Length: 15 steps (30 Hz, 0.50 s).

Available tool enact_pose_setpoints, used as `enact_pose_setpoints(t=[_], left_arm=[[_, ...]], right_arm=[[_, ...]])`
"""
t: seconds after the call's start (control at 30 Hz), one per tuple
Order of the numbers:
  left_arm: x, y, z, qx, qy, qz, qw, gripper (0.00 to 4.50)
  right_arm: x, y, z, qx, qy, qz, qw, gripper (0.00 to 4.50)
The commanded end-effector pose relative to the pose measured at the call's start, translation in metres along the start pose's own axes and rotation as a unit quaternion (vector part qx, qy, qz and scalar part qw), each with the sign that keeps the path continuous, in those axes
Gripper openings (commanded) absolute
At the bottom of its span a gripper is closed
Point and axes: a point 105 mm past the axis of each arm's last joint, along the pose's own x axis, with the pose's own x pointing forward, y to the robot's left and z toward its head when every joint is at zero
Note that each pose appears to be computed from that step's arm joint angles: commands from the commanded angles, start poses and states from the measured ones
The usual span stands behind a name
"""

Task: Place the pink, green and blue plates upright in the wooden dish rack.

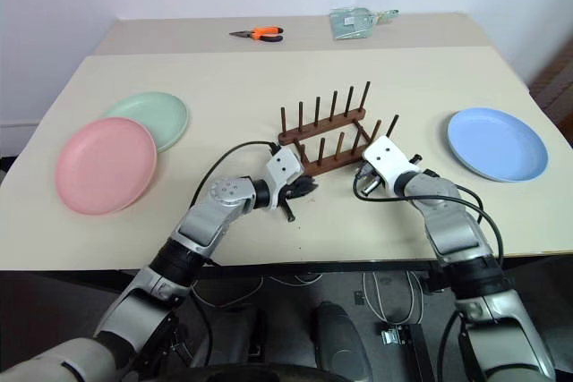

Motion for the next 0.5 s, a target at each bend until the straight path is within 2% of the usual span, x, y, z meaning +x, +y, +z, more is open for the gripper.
enact_pose_setpoints(t=[0.03,0.3,0.5], left_arm=[[0.001,0.022,-0.004,0.024,0.008,0.057,0.998,0.57],[0.002,0.043,-0.012,0.018,0.014,0.105,0.994,0.57],[-0.015,0.042,-0.014,0.017,-0.004,0.113,0.993,0.57]], right_arm=[[0.008,-0.01,0.003,-0.01,-0.007,-0.022,1.0,0.05],[0.02,-0.015,0.014,-0.008,-0.026,-0.034,0.999,0.05],[0.005,-0.008,0.02,-0.011,-0.053,-0.018,0.998,0.05]])
